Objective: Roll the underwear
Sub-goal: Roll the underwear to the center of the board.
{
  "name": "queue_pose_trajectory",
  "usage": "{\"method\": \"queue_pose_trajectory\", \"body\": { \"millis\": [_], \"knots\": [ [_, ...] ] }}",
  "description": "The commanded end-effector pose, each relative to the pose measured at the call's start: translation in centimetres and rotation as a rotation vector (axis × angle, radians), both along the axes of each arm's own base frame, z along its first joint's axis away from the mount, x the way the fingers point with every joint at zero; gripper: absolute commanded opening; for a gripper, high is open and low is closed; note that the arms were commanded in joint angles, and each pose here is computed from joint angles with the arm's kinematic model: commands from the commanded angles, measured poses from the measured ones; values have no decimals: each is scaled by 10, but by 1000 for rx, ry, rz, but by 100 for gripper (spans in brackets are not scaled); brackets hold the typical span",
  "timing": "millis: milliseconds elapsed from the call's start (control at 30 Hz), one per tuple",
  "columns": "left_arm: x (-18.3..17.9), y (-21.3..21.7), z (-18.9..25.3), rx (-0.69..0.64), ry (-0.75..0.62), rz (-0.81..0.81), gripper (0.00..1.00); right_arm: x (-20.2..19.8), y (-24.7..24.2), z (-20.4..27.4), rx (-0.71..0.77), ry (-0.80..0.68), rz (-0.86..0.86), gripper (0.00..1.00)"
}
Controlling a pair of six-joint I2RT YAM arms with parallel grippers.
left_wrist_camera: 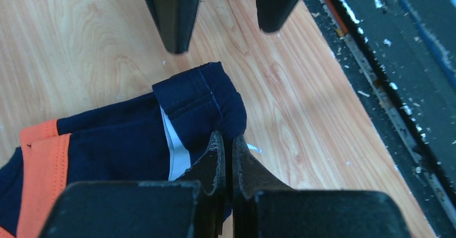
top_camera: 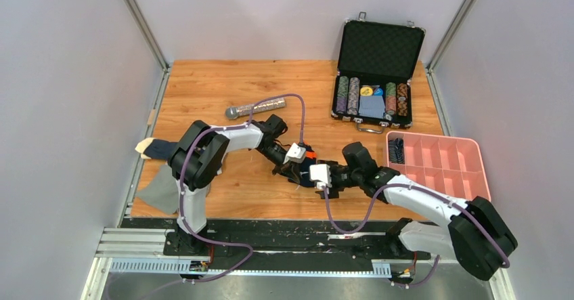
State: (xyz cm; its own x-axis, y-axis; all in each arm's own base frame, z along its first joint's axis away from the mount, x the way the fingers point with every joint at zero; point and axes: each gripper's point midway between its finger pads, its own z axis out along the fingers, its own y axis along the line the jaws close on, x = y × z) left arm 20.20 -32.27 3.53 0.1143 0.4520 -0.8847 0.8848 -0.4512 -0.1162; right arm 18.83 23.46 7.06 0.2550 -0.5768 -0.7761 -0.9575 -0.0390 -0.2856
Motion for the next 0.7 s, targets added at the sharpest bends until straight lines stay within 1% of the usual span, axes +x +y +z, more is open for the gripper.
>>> {"method": "queue_pose_trajectory", "body": {
  "millis": [0, 100, 300, 533, 667],
  "knots": [
    [-28, 20, -11, 102, 231, -1, 0, 27, 36, 37, 100, -289, 74, 65],
    [-19, 18, -10, 94, 267, 26, 0, 21, 44, 31, 108, -261, 116, 68],
    [-9, 17, -6, 92, 302, 66, 0, 14, 49, 8, 83, -202, 176, 68],
    [-8, 16, 0, 85, 358, 77, 0, 26, 51, -13, 61, -250, 163, 65],
    [-7, 15, 1, 78, 392, 97, 0, 24, 50, -27, 37, -231, 163, 59]
  ]
}}
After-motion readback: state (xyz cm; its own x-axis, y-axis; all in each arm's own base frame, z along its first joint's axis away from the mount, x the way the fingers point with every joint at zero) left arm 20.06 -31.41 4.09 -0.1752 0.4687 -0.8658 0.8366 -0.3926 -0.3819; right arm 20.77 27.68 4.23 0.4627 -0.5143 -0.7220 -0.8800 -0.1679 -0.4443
